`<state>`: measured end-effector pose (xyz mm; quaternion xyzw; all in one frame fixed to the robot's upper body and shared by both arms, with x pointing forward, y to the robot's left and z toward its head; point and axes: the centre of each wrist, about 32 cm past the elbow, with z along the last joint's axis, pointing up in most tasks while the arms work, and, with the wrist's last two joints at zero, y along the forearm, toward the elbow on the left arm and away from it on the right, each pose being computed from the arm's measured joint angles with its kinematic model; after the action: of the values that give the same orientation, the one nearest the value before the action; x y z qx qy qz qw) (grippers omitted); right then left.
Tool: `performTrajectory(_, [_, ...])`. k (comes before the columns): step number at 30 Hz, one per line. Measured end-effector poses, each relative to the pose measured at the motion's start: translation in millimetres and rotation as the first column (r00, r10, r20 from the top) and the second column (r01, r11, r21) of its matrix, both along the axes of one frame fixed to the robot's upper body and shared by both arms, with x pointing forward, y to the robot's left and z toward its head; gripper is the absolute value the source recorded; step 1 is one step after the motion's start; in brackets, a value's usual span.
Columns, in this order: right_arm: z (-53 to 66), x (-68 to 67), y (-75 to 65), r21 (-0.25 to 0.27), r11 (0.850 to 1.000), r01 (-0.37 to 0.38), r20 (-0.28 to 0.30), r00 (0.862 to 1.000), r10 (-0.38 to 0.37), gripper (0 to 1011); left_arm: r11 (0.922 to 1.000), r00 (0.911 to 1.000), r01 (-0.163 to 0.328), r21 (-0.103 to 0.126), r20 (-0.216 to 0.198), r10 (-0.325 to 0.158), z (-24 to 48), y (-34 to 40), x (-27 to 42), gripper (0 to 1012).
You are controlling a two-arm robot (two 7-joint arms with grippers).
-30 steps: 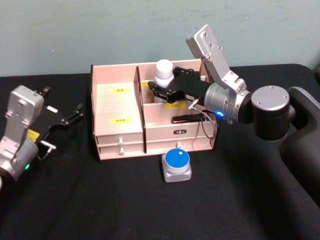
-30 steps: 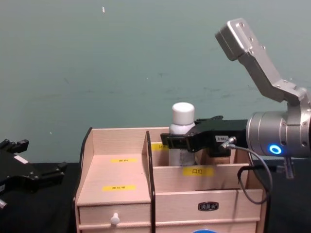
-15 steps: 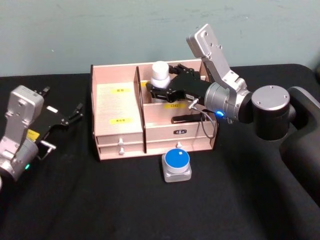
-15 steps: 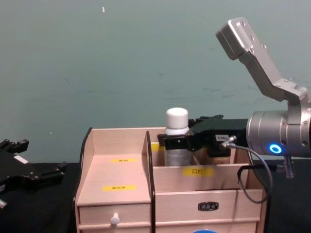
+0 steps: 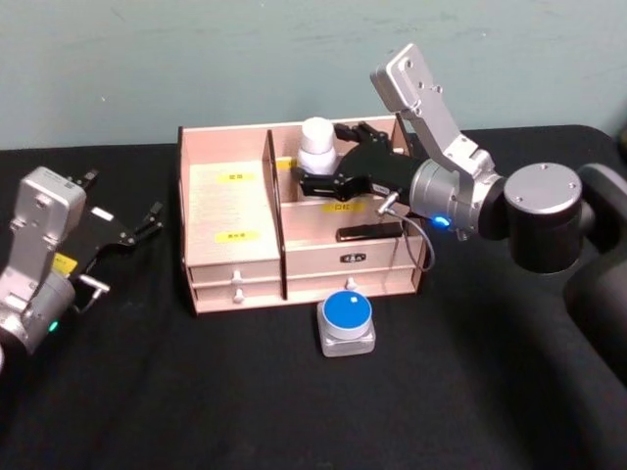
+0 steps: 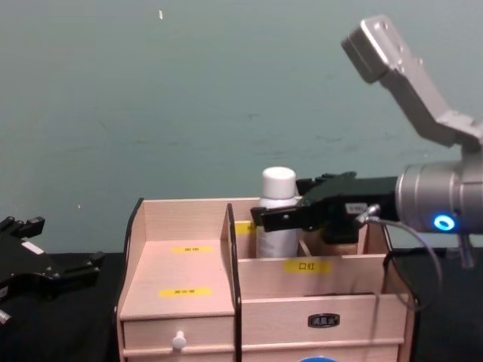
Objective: Pick up the facial cleanser and watermelon frost from the table and place them into the tiered storage box.
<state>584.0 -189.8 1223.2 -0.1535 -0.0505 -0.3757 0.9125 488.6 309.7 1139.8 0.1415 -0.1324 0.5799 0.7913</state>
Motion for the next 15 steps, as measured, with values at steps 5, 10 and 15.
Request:
performTrajectory(5, [16.6,-13.8,-6.5,-0.034,0.999,-0.011,0.026,1.000,0.012,1002,1.0000,1.0000,0.000,0.000,0.000,0.000,0.0,0.0,0.0,1010])
performTrajectory(10, [29.9,-35.7,-16.6,-0.065,0.997,-0.038,0.047,0.998,0.041,1002,1.0000,1.0000,0.000,0.000,0.000,0.000,0.0,0.0,0.0,1010])
performTrajectory(15, [36.0,-58.8,-26.5,-0.086,0.994,-0.066,0.042,0.997,0.070,1003,1.0000,1.0000,0.000,0.000,0.000,0.000,0.0,0.0,0.0,1009])
